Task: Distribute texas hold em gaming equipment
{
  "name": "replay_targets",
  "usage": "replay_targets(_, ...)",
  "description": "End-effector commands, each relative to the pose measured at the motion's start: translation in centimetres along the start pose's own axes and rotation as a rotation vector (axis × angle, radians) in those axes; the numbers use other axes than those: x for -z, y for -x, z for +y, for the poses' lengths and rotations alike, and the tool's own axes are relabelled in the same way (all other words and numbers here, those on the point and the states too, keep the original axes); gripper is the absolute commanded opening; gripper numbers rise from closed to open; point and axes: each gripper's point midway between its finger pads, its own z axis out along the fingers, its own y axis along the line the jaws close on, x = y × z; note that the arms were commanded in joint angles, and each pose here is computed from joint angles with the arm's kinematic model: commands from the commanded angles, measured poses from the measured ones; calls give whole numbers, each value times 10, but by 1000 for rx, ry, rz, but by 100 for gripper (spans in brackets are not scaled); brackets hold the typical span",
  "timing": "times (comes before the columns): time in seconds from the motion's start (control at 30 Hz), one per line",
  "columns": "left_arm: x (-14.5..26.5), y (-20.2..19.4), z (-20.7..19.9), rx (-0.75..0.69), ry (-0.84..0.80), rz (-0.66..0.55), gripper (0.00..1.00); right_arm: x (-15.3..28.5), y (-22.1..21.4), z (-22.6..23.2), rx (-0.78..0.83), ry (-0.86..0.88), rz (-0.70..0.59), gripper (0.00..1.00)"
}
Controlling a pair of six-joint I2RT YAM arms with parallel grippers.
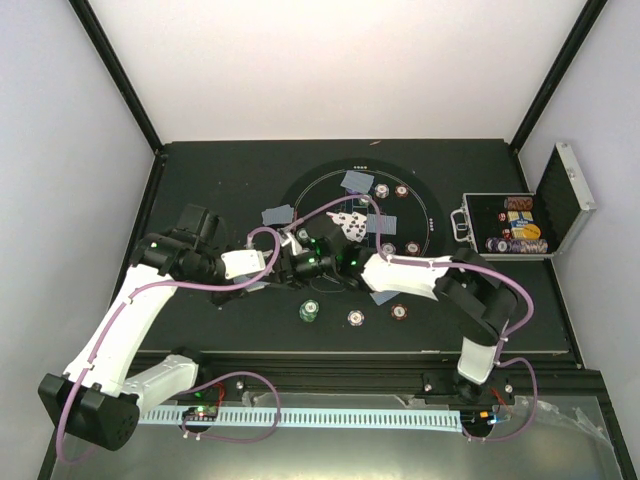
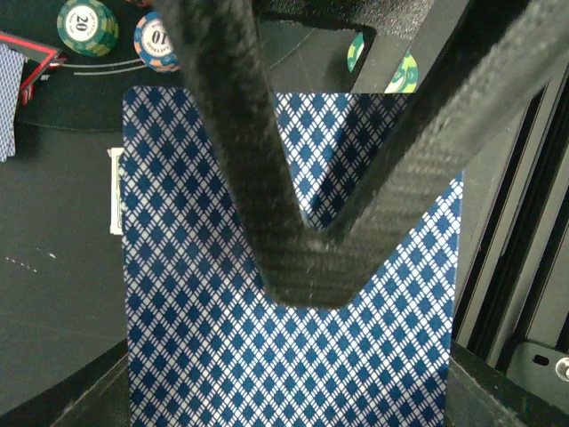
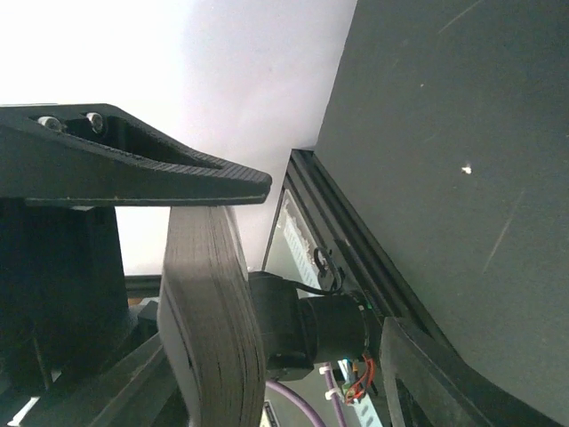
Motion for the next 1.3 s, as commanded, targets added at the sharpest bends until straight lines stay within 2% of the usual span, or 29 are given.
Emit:
replay_targets(0.0, 9, 9, 2, -6, 11, -31, 1, -15, 0, 5, 0, 34, 27, 58)
replay_targets(0.2, 9, 8, 2, -7, 12, -28, 2, -10, 6, -11, -21, -2, 12, 57)
replay_targets(0.43, 10, 8, 2, -10, 16, -29, 2, 16, 9, -43, -39, -116, -26, 46)
replay_targets(0.6, 10, 9, 2, -9, 15, -33, 2, 25, 9, -45, -23, -143, -35, 33)
replay_targets(0.8, 10, 9, 2, -9, 16, -31, 2, 33, 13, -25, -4, -107, -61, 7)
replay_targets(0.87, 10, 9, 3, -11, 18, -30, 2, 37, 14, -16, 3, -87, -70, 2)
replay_targets(1.03, 9, 8, 3, -10, 15, -28, 2, 47, 15, -6, 27, -95, -88, 1)
replay_targets(1.27, 9, 7, 3, -13, 20, -24, 2, 69, 19, -15, 17, -123, -116, 1)
